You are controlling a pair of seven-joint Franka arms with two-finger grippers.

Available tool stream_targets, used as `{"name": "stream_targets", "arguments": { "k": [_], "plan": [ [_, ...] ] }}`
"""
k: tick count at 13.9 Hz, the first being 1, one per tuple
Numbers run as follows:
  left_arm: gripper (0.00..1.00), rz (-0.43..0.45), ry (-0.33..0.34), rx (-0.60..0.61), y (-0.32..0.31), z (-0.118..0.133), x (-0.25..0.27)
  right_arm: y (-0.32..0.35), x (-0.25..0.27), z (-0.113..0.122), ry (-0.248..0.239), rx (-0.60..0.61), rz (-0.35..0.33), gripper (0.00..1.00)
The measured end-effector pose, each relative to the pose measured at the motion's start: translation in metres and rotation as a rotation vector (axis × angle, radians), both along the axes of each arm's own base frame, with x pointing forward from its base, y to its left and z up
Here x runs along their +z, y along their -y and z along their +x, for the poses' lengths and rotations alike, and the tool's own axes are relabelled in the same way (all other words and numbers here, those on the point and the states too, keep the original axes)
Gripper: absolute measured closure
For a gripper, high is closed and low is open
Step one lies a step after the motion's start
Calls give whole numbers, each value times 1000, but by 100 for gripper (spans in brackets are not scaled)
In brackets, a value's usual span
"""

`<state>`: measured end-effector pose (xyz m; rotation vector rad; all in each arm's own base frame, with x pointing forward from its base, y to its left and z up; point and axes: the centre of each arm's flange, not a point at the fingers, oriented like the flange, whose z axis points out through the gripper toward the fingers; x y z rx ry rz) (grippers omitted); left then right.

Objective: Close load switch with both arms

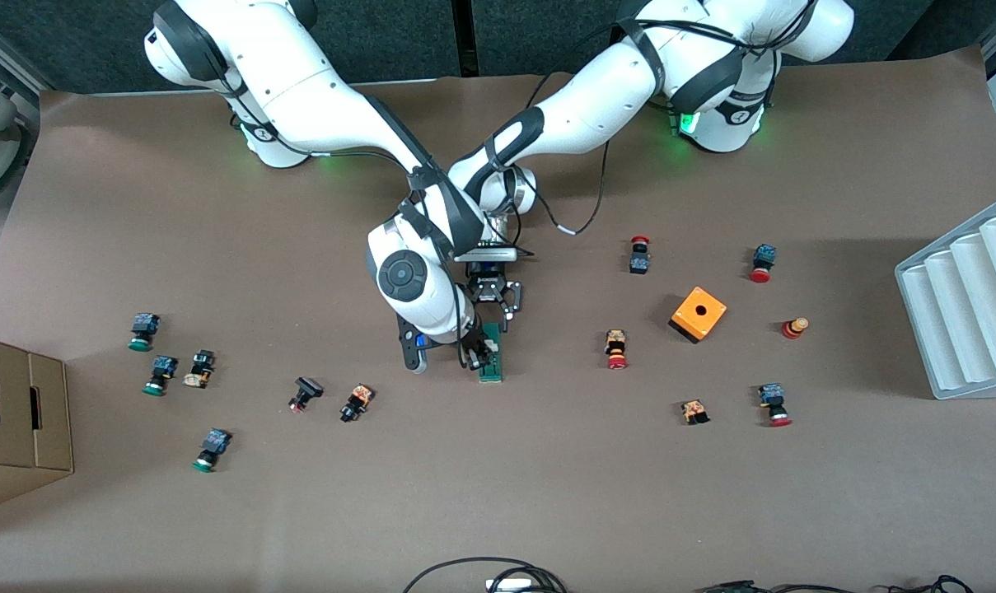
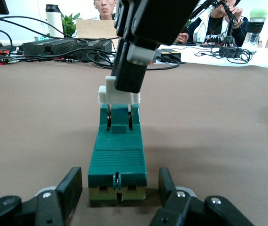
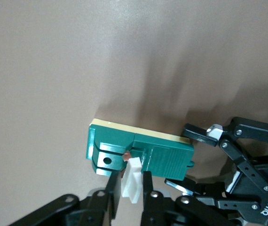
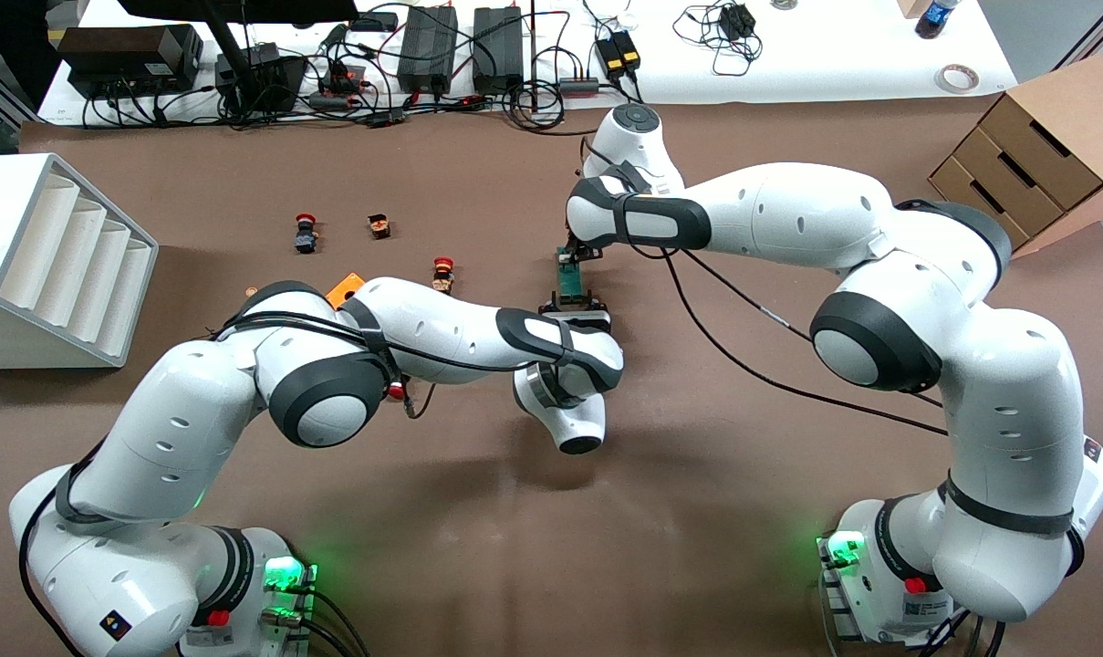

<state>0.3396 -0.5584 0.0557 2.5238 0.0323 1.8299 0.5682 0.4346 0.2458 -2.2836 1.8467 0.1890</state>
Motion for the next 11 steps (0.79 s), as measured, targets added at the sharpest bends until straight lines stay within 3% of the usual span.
{"name": "stream_targets", "arguments": {
  "k": [11],
  "plan": [
    [27, 0, 0, 0, 0, 0, 0, -7, -5, 17, 15, -15, 22, 78]
  ]
}}
